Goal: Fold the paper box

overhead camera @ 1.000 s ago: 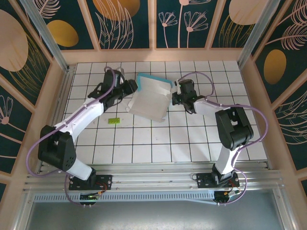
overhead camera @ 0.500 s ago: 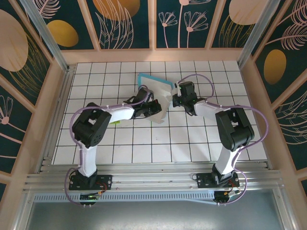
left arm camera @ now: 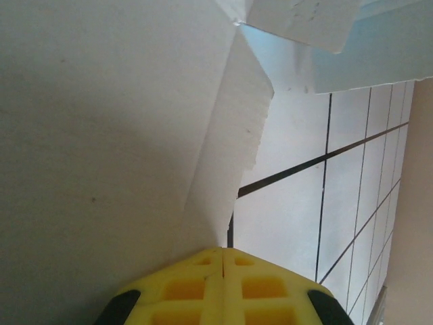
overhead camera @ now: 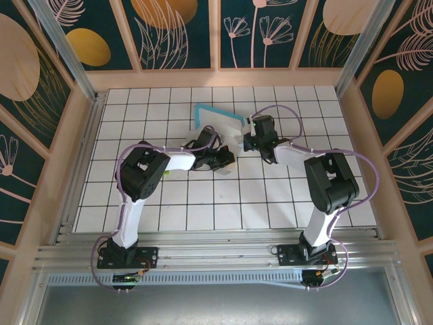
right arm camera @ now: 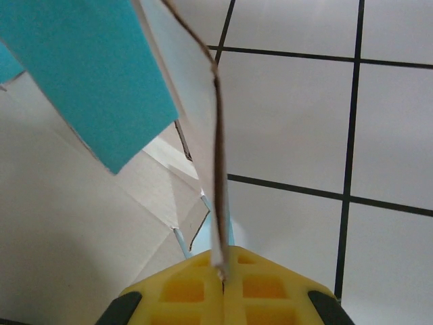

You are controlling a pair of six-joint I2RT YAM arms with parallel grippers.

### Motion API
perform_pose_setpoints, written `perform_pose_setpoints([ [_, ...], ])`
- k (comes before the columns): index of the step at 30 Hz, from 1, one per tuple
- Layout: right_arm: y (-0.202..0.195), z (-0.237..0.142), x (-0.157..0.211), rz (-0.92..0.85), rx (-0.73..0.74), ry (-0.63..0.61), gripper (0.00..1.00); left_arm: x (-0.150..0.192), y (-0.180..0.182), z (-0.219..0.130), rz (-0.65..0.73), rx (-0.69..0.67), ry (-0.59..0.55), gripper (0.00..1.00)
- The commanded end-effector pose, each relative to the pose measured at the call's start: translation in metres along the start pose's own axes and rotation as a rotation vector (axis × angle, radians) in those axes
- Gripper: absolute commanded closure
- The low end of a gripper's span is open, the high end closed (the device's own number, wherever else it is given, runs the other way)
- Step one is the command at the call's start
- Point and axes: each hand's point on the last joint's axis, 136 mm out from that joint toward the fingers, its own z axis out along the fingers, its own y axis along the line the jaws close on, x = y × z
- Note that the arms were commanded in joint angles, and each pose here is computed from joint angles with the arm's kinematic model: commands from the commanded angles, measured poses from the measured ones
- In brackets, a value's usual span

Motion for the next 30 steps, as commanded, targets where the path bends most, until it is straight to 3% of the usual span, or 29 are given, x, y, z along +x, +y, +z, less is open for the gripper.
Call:
perform_pose_setpoints([
  [1,0.008,-0.009,-0.023,0.108,-0.022,-0.044,0.99,0.008,0.018,0.014,-0.027,-0.029,0.030,1.00],
  [16,0.028,-0.003,-0.013,0.423,-0.126,-0.036,0.99,0.006,0.024,0.023,-0.032,-0.037,0.030,1.00],
  [30,0.034,0.022,0.036,0.410,0.046,0.016,0.99,0.004,0.018,0.025,-0.028,-0.012,0.031,1.00],
])
